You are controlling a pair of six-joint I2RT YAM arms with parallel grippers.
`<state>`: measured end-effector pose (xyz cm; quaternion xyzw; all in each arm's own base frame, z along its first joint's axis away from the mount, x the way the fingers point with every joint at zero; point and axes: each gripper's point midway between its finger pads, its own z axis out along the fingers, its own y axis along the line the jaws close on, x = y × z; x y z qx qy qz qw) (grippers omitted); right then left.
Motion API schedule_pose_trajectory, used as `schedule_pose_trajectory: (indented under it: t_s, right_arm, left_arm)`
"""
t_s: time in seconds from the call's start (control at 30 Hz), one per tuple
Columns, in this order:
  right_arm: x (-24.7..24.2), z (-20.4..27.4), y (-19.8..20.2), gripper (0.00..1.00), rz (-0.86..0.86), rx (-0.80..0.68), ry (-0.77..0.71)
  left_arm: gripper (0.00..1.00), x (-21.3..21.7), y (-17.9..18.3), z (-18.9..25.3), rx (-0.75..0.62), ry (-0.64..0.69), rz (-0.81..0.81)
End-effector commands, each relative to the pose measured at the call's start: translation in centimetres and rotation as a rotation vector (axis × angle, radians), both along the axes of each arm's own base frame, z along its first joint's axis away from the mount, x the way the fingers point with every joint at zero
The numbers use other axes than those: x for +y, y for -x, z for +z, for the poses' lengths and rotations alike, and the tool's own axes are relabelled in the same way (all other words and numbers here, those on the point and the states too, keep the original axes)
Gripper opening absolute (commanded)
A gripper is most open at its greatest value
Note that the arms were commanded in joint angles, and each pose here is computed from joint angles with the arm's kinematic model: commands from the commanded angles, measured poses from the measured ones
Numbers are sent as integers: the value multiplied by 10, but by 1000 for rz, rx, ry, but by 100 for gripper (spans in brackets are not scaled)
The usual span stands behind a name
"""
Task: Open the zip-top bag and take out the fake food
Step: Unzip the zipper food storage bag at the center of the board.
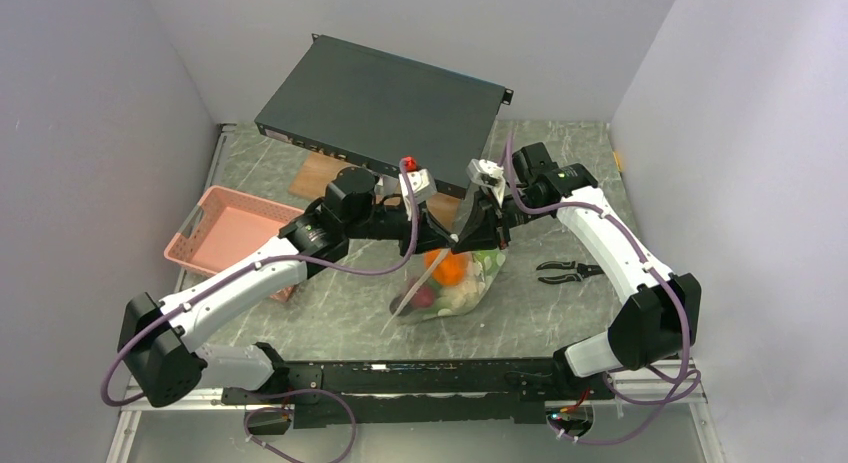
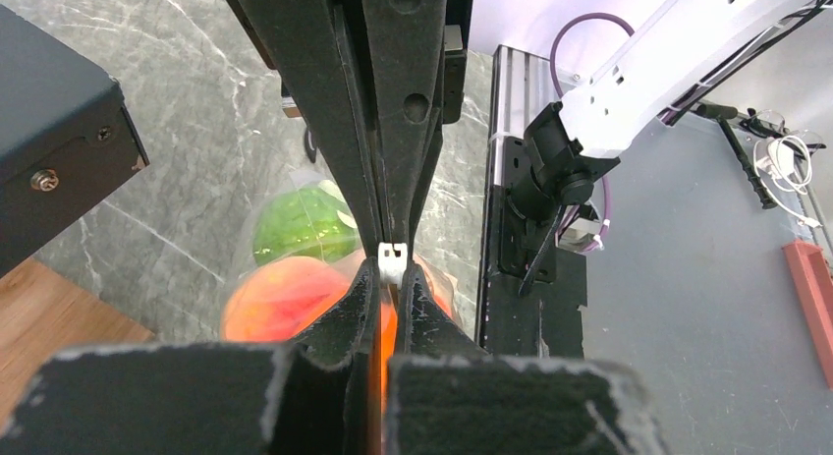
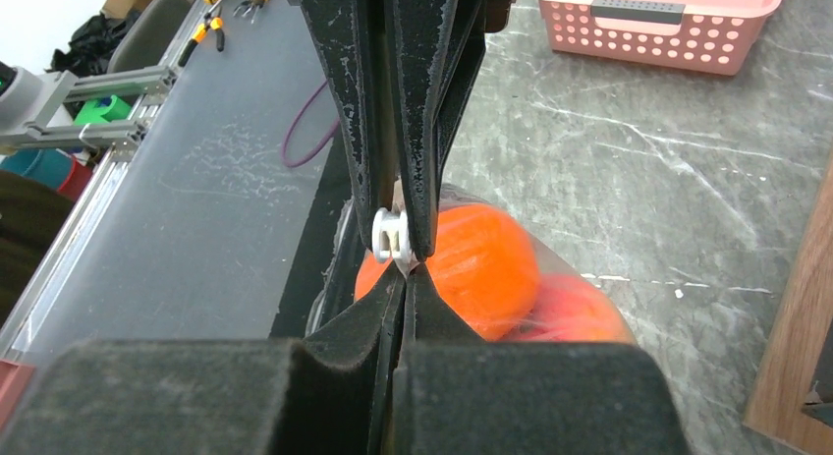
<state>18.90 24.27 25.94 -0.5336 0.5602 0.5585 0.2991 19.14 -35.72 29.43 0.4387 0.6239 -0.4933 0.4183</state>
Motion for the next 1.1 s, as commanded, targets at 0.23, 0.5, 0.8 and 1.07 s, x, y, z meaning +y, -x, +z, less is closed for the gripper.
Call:
schedule_pose_trajectory:
  t_s: [0.23,0.5,0.8,1.07]
  right_arm:
    - [-7,18,-11,0,-33,-68,-36]
    - [-7,18,-24,0,-84,-63,-6]
    - [-2,23,-45,0,-167,-50,35]
    - [3,42,-59,0,-225,-31,32]
  left_arm:
    - [0,10,14,11,-17,18,-21]
    - [0,8,19,5,77,-1,-31]
    - [0,10,9,-2,240,-100,127]
    - [0,12,-9,-3,314,-253,262]
